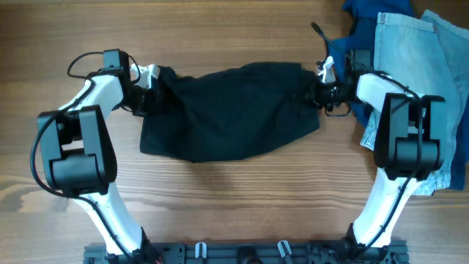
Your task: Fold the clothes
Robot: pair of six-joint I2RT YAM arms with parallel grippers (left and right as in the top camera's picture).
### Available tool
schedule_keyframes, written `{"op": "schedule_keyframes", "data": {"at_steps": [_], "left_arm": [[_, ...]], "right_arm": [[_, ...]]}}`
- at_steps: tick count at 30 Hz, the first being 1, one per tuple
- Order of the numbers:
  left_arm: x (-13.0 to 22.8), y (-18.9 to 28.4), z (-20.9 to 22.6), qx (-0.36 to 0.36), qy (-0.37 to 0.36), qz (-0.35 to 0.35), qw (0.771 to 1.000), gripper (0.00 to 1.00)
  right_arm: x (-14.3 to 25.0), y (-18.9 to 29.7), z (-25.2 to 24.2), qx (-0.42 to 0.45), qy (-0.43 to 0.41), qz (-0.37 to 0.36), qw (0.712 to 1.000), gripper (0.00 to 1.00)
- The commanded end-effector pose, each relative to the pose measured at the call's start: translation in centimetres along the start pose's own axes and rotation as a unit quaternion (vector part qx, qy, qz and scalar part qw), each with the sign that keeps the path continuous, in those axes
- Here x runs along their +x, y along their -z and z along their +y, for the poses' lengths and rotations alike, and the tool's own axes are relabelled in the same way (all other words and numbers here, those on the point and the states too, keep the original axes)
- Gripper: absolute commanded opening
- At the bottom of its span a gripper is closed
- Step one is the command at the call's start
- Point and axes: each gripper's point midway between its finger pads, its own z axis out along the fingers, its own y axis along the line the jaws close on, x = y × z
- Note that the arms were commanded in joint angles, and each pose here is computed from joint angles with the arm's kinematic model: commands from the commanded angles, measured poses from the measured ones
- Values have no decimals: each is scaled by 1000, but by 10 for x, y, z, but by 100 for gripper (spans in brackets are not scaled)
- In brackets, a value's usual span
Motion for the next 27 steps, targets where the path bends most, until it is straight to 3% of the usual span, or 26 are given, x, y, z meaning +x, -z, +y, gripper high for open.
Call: {"op": "schedule_keyframes", "data": {"at_steps": [1,6,13,18,22,27], "left_arm": [[27,-25,18,-29,7,51,998,4],[30,-25,18,-29,14,56,998,4],[35,-36,-3,-25,-5,68,997,4],[31,-40,-9,-24,-17,60,998,4],[28,-40,-9,-25,-20,55,998,4],[27,-40,-9,-25,-22,53,998,4]], "right_arm": [[9,19,-23,51,-11,-3,999,5],[-7,96,-19,82,-12,-73,994,4],[-13,132,20,95,32,-89,991,4],[8,94,75,79,84,-47,992,4],[33,40,158,37,153,-27,987,4],[54,-11,222,36,189,-56,980,4]]}}
